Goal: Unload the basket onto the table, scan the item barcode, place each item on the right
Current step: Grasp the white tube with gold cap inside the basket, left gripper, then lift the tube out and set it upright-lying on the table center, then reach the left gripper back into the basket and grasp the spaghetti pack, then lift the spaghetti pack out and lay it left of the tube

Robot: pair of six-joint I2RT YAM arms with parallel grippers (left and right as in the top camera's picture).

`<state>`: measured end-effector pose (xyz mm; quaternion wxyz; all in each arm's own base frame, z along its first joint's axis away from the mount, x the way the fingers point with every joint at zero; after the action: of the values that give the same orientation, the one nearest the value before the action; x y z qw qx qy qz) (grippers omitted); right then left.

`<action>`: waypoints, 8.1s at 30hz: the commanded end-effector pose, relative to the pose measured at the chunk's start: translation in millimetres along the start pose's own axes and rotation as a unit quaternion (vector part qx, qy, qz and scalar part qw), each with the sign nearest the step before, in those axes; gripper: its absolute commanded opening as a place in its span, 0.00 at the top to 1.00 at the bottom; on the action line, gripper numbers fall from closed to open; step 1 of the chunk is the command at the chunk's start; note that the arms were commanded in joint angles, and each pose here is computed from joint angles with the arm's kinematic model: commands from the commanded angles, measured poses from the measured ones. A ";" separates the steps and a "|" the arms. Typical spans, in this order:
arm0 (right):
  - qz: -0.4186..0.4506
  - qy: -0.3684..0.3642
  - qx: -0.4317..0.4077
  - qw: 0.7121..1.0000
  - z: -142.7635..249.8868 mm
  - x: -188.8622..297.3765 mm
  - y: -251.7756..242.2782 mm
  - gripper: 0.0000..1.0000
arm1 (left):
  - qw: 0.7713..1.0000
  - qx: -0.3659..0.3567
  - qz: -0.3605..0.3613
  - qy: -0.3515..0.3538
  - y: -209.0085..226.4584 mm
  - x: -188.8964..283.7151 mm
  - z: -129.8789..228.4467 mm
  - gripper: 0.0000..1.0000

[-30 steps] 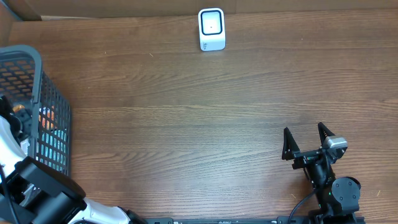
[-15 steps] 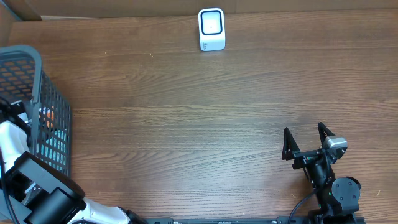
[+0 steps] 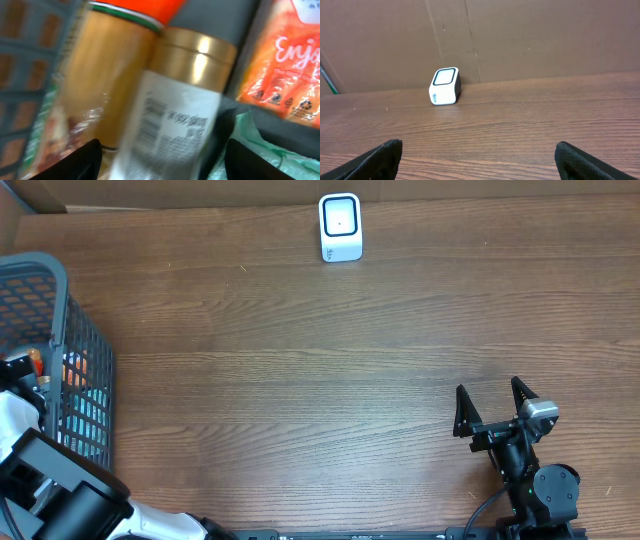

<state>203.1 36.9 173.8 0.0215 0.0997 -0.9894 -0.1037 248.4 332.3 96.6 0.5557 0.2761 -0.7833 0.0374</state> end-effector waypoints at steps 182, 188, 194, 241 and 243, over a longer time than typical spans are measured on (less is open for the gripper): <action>0.001 -0.002 -0.002 1.000 2.1 -0.1 -1.0 0.00 | 0.980 0.025 -0.083 0.179 45.1 -67.2 43.3 0.07; 0.001 -0.002 -0.002 1.000 2.1 -0.1 -1.0 0.00 | 0.969 0.051 -0.140 0.195 59.5 -62.4 48.3 0.03; 0.001 -0.002 -0.002 1.000 2.1 -0.1 -1.0 0.00 | 0.977 0.065 -0.091 0.181 44.3 -75.6 48.6 0.21; 0.001 -0.002 -0.002 1.000 2.1 -0.1 -1.0 0.00 | 0.882 -0.021 0.245 -0.402 -120.3 441.4 -74.6 0.96; 0.001 -0.002 -0.002 1.000 2.1 -0.1 -1.0 0.00 | 0.897 -0.049 0.290 -0.331 -148.8 427.6 -48.6 0.96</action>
<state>203.1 36.9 173.8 0.0215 0.0999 -0.9894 -0.1037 259.9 113.3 470.7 0.2129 0.1498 -0.9652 0.0236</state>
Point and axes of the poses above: each gripper's point midway between its finger pads, its own x axis back along the fingers, its own y axis along the line the jaws close on, z = x × y, the point moved 4 cm from there along x, back along the fingers, and after that the axes turned 2 degrees about -x, right-handed, at the moved point
